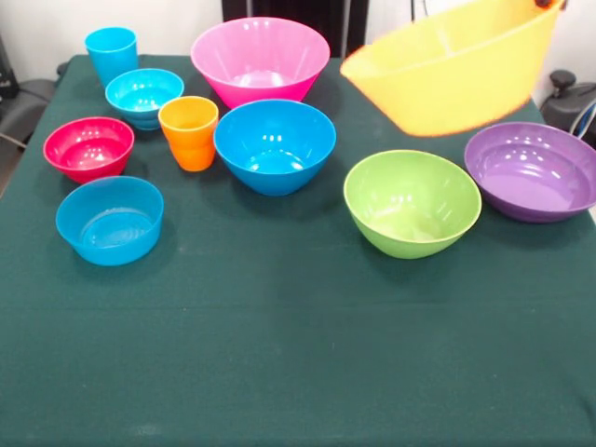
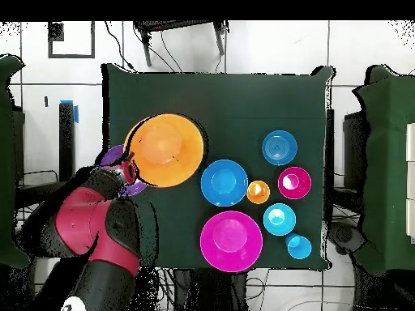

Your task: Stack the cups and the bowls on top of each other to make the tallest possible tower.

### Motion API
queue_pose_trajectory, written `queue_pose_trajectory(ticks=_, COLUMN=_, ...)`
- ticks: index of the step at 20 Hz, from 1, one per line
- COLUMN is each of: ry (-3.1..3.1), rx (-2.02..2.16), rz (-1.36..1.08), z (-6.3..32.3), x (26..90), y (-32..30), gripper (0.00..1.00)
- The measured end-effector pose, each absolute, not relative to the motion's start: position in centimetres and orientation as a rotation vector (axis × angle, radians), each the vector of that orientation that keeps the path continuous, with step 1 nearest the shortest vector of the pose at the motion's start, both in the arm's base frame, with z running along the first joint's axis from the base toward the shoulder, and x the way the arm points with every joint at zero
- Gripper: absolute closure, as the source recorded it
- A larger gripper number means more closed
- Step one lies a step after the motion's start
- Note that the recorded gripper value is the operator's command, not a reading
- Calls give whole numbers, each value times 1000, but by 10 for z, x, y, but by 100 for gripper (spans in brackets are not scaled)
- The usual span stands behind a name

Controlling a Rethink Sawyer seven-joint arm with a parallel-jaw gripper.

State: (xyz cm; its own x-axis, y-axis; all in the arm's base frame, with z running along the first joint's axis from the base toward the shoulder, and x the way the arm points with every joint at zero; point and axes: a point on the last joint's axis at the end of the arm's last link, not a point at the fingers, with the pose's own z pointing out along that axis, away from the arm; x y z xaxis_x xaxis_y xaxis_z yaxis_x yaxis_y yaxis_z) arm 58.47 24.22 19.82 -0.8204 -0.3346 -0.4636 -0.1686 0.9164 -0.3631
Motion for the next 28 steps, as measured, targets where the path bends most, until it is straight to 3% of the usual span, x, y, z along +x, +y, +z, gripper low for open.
queue_pose_trajectory(ticks=15, ry=2095, rx=-445, rz=-434, z=140, x=630, y=224, gripper=100)
queue_pose_trajectory(ticks=28, ry=1810, rx=-374, rz=-356, z=86, x=660, y=147, gripper=100)
